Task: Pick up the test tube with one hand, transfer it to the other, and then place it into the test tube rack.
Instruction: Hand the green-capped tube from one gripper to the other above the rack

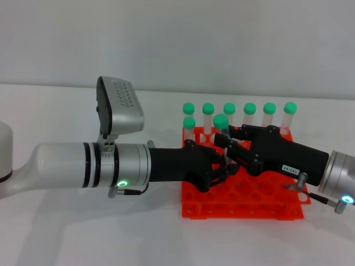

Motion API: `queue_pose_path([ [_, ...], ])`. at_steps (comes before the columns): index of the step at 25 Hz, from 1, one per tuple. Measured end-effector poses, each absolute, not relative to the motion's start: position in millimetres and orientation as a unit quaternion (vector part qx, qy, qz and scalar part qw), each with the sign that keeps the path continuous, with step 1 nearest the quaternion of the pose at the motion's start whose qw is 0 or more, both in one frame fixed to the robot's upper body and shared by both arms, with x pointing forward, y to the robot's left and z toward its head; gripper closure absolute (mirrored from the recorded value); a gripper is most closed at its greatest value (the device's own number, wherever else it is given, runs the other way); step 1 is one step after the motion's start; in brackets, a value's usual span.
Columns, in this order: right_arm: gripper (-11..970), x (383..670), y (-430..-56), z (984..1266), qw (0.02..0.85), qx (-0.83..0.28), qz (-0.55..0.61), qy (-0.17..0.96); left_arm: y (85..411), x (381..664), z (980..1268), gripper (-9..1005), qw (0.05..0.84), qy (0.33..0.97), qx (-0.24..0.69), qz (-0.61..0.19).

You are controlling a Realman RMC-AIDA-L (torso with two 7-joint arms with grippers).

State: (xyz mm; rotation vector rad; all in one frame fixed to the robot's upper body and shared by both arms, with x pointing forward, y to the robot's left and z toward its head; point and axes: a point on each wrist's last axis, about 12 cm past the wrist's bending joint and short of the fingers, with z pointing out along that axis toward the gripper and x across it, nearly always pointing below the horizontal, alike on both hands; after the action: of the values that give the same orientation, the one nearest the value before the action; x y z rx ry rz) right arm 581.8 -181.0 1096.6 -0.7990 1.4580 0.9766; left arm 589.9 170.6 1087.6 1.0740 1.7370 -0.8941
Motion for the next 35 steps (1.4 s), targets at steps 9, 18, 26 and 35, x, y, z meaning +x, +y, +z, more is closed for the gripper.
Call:
queue_pose_path([
  [9, 730, 584, -186, 1100, 0.588, -0.335, 0.405, 0.615, 172, 590, 1087, 800, 0.441, 0.702, 0.431, -0.358],
  [18, 750, 588, -190, 1100, 0.591, -0.330, 0.394, 0.622, 175, 590, 1085, 800, 0.443, 0.707, 0.423, -0.353],
  [26, 749, 591, -196, 1102, 0.590, -0.331, 0.389, 0.625, 176, 592, 1085, 800, 0.448, 0.710, 0.419, -0.347],
  [35, 751, 592, -198, 1103, 0.589, -0.327, 0.389, 0.628, 177, 596, 1084, 800, 0.453, 0.724, 0.392, -0.343],
])
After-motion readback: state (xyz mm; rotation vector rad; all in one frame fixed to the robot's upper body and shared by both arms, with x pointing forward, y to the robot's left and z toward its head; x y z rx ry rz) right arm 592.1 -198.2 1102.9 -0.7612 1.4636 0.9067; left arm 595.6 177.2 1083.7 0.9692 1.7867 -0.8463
